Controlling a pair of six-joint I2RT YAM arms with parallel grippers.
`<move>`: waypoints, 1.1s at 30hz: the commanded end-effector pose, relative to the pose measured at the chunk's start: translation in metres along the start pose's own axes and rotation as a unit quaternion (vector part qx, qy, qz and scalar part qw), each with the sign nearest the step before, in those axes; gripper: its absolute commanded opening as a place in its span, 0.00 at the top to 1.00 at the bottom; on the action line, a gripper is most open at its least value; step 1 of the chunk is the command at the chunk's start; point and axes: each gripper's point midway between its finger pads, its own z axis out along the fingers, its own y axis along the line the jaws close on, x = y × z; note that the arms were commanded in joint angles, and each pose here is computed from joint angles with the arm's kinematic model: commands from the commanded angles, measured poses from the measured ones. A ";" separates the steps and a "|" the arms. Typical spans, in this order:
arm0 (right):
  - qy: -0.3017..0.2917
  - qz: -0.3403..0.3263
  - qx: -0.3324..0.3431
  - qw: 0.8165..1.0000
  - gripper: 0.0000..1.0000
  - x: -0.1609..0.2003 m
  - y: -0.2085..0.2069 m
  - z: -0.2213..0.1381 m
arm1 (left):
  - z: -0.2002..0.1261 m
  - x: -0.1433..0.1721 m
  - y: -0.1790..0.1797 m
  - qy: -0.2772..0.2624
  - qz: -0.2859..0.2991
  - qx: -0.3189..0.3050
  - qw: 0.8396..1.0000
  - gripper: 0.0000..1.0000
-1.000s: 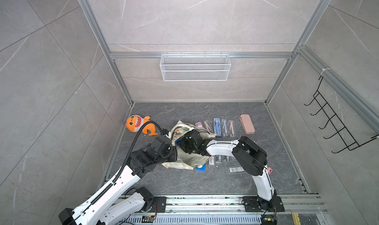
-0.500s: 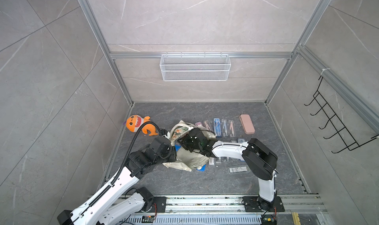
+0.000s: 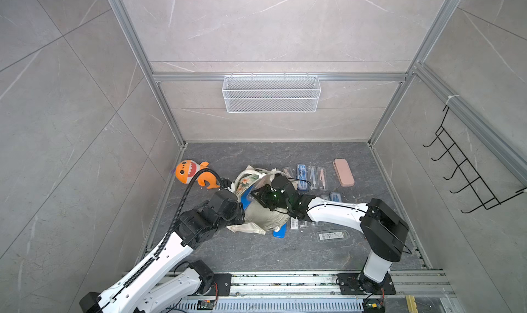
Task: Take out the compass set from the canvas bag
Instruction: Pick up the compass set from the canvas bag, then place the compass set at the center of the board.
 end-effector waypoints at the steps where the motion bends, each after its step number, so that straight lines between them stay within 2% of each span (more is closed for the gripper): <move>1: 0.009 -0.038 -0.018 0.999 0.91 0.004 0.019 -0.028 | -0.007 -0.011 0.008 -0.026 -0.008 -0.026 0.999 1.00; 11: 0.089 -0.137 -0.021 0.986 0.91 0.039 0.023 -0.103 | -0.010 -0.017 0.022 -0.043 -0.009 -0.066 0.997 1.00; 16: 0.109 -0.194 -0.005 0.975 0.91 0.049 0.016 -0.142 | -0.013 -0.019 0.032 -0.045 -0.009 -0.096 0.994 1.00; 20: 0.103 -0.199 0.012 0.975 0.91 0.049 0.002 -0.165 | -0.018 -0.021 0.043 -0.050 -0.015 -0.120 0.991 1.00; 27: 0.095 -0.182 0.039 0.978 0.91 0.048 -0.035 -0.174 | -0.033 -0.020 0.073 -0.041 -0.064 -0.154 0.985 1.00; 33: 0.120 -0.174 0.071 0.975 0.91 0.054 -0.068 -0.151 | -0.036 -0.013 0.082 -0.024 -0.099 -0.145 0.984 1.00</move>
